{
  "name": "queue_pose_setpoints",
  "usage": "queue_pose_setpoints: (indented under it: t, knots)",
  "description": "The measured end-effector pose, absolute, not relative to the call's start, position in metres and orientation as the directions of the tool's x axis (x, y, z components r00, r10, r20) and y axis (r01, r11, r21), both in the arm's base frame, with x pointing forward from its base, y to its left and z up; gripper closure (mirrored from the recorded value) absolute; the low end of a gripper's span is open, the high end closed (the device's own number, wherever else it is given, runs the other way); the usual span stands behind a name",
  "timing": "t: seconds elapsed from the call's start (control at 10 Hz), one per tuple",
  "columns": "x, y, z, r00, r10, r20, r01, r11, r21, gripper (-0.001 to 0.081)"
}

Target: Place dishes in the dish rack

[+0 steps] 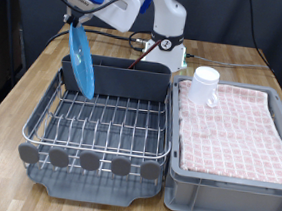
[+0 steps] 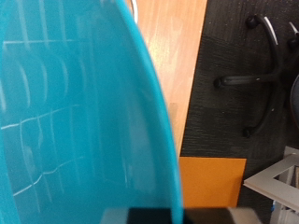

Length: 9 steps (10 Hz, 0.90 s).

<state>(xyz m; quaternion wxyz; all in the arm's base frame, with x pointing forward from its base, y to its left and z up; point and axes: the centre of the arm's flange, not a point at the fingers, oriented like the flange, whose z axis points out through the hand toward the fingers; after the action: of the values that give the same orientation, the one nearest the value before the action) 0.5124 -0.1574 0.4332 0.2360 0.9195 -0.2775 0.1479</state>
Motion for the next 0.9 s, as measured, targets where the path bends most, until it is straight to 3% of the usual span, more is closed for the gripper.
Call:
queue_pose_setpoints:
  t: [0.9]
  knots:
    - [0.513,-0.173,0.365,0.833,-0.348,0.430,-0.529,-0.725,0.440,0.0787]
